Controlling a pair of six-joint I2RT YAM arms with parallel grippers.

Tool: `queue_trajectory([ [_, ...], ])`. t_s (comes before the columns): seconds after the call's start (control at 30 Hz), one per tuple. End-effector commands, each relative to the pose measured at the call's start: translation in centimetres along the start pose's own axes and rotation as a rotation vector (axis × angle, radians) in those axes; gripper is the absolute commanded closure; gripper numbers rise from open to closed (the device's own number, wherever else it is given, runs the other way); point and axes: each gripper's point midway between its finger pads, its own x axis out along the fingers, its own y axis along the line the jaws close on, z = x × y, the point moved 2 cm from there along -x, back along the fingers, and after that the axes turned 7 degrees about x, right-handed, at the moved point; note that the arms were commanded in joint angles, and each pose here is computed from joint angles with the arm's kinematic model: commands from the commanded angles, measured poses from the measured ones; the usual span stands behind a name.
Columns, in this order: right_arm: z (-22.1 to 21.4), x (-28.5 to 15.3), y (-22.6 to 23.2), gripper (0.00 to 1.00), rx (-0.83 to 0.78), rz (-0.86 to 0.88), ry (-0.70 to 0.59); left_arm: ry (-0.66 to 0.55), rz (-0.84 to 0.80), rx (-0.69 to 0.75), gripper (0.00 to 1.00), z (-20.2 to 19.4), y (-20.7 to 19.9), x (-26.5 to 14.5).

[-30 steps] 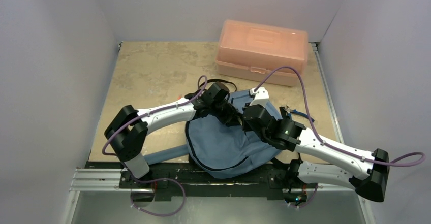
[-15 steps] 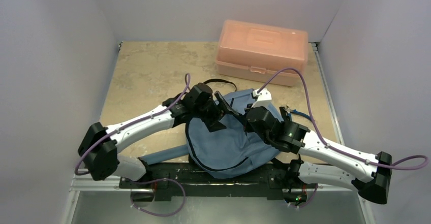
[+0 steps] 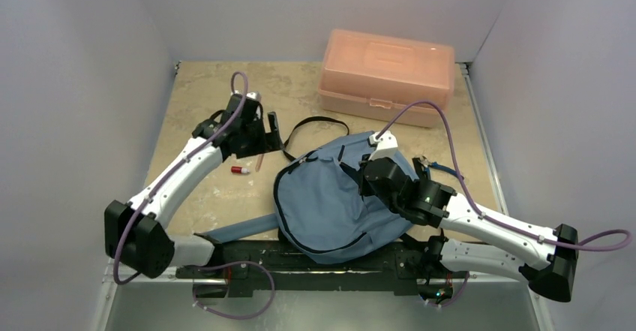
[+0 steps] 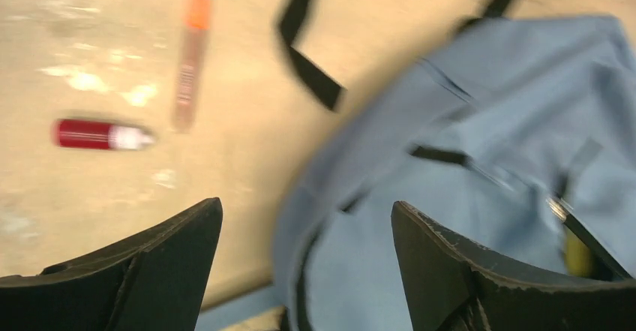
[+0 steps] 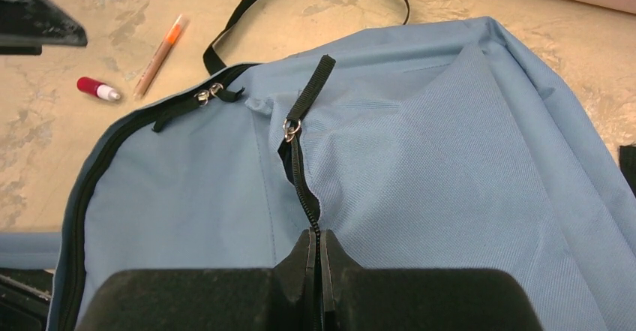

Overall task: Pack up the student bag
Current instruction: Pick up the stationery from the center of the board.

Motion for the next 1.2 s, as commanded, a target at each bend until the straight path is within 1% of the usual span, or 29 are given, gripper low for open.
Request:
queue_trajectory([
  [0.0, 1.2, -0.3, 1.4, 1.00, 0.004, 0.069, -0.040, 0.109, 0.308, -0.111, 0.18, -0.2, 9.3, 1.7],
  [0.03, 1.3, -0.4, 1.4, 1.00, 0.008, 0.072, -0.043, 0.121, 0.313, -0.259, 0.18, -0.4, 10.7, 2.4],
  [0.1, 1.4, -0.6, 1.3, 1.00, 0.018, 0.078, -0.051, 0.132, 0.294, -0.500, 0.19, -0.6, 12.3, 3.7],
  [0.17, 1.5, -0.7, 1.3, 1.00, 0.027, 0.088, -0.059, 0.120, 0.314, -0.659, 0.19, -0.6, 13.5, 4.6],
  [0.2, 1.5, -0.8, 1.3, 1.00, 0.028, 0.090, -0.059, 0.121, 0.350, -0.737, 0.19, -0.9, 14.3, 4.8],
  [0.3, 1.5, -1.0, 1.2, 1.00, 0.025, 0.089, -0.054, 0.128, 0.400, -0.940, 0.19, -1.4, 15.9, 5.7],
  [0.37, 1.4, -1.1, 1.0, 1.00, 0.024, 0.088, -0.053, 0.154, 0.394, -1.068, 0.20, -1.9, 16.1, 6.7],
  [0.43, 1.4, -1.1, 0.9, 1.00, 0.026, 0.086, -0.057, 0.204, 0.366, -1.168, 0.23, -2.5, 15.5, 7.7],
  [0.5, 1.5, -1.2, 0.9, 1.00, 0.027, 0.085, -0.058, 0.232, 0.362, -1.245, 0.30, -3.2, 15.3, 8.5],
  [0.53, 1.5, -1.2, 0.9, 1.00, 0.028, 0.084, -0.058, 0.229, 0.373, -1.278, 0.35, -3.6, 15.4, 8.7],
  [0.57, 1.6, -1.2, 0.9, 1.00, 0.030, 0.086, -0.059, 0.207, 0.391, -1.306, 0.38, -3.8, 15.8, 8.8],
  [0.63, 1.6, -1.2, 1.0, 1.00, 0.030, 0.085, -0.059, 0.152, 0.407, -1.355, 0.40, -4.5, 16.4, 9.4],
  [0.67, 1.6, -1.2, 1.0, 1.00, 0.029, 0.084, -0.058, 0.144, 0.416, -1.372, 0.40, -4.6, 16.6, 9.4],
  [0.8, 1.7, -1.3, 1.0, 1.00, 0.027, 0.081, -0.057, 0.111, 0.480, -1.354, 0.42, -3.9, 17.5, 8.9],
  [0.83, 1.8, -1.4, 1.0, 1.00, 0.027, 0.080, -0.058, 0.110, 0.510, -1.363, 0.51, -4.3, 17.7, 8.7],
  [0.9, 2.0, -1.4, 1.0, 1.00, 0.029, 0.080, -0.061, 0.111, 0.518, -1.362, 0.59, -4.5, 17.8, 8.6],
  [1.03, 2.3, -1.5, 1.1, 1.00, 0.030, 0.079, -0.070, 0.090, 0.526, -1.365, 0.61, -4.4, 18.0, 8.5],
  [1.07, 2.3, -1.4, 1.0, 1.00, 0.027, 0.075, -0.069, 0.090, 0.533, -1.362, 0.65, -4.4, 18.1, 8.5],
  [1.17, 2.3, -1.5, 0.9, 1.00, 0.027, 0.073, -0.069, 0.088, 0.516, -1.325, 0.87, -4.0, 18.1, 8.4],
])
